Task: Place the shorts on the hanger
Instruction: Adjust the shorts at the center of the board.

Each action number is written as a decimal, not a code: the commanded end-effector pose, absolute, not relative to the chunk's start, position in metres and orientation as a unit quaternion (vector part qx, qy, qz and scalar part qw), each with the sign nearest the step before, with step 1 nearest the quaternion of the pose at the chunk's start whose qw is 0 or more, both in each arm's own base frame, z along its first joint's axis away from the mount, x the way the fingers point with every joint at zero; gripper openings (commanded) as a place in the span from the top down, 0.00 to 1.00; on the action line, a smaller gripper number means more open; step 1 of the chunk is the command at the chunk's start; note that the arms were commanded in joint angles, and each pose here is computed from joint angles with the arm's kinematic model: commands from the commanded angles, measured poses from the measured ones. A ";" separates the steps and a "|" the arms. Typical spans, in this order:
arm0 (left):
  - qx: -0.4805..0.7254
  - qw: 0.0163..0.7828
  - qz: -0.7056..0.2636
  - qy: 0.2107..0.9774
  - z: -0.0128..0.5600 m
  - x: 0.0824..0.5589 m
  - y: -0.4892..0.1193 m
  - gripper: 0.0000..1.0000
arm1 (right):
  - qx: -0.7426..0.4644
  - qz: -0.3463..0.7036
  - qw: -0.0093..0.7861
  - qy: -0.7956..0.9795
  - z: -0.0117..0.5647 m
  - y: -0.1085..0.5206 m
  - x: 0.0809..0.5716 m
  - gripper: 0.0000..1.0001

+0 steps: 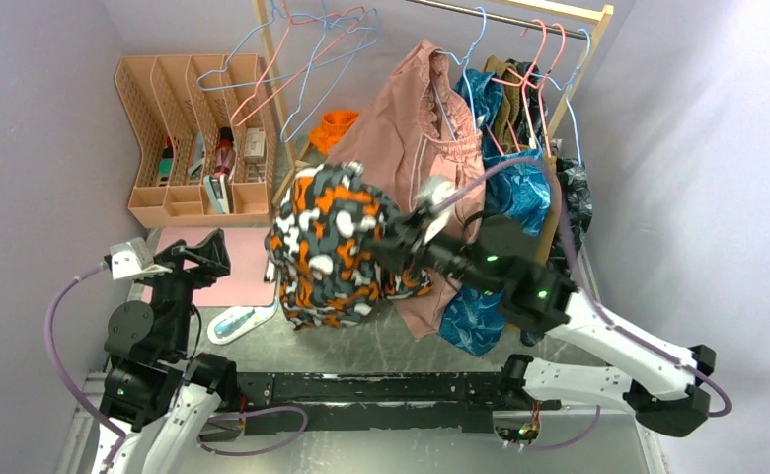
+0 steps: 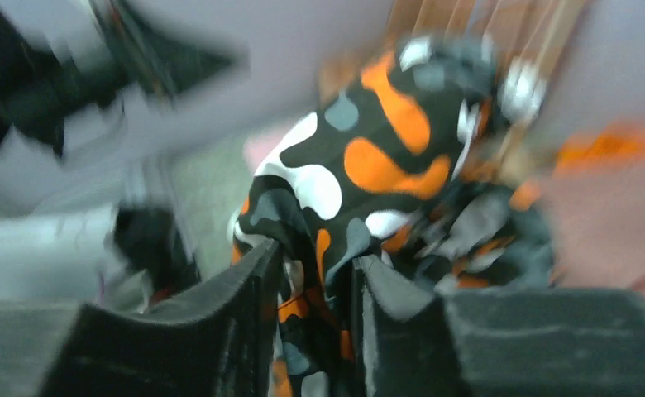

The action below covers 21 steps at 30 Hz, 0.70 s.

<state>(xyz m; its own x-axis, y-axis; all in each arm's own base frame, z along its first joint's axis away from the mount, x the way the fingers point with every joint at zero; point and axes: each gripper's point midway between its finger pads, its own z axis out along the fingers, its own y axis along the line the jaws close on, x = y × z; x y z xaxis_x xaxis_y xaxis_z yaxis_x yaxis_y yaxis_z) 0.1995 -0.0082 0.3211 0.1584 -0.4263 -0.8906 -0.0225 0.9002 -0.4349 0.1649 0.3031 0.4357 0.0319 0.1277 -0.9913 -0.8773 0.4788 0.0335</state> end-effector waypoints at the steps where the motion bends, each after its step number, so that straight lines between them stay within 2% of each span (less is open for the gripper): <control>1: -0.185 0.713 -0.134 0.663 0.302 0.204 -0.011 0.12 | -0.372 0.390 0.416 0.733 0.258 0.306 0.126 0.49; 3: -0.178 0.703 -0.138 0.675 0.297 0.208 -0.016 0.11 | -0.351 0.381 0.395 0.759 0.237 0.290 0.117 0.34; 5: -0.179 0.692 -0.139 0.685 0.292 0.211 -0.019 0.11 | -0.335 0.366 0.409 0.766 0.240 0.277 0.120 0.15; 6: -0.182 0.687 -0.138 0.690 0.291 0.213 -0.019 0.11 | -0.331 0.357 0.422 0.765 0.246 0.273 0.125 0.12; 11: -0.183 0.670 -0.124 0.708 0.280 0.217 -0.019 0.11 | -0.301 0.282 0.472 0.779 0.255 0.282 0.168 0.12; 15: -0.180 0.667 -0.128 0.712 0.273 0.219 -0.021 0.11 | -0.278 0.251 0.497 0.783 0.250 0.314 0.203 0.12; 21: -0.171 0.656 -0.123 0.725 0.264 0.224 -0.025 0.12 | -0.296 0.202 0.458 0.814 0.206 0.365 0.249 0.11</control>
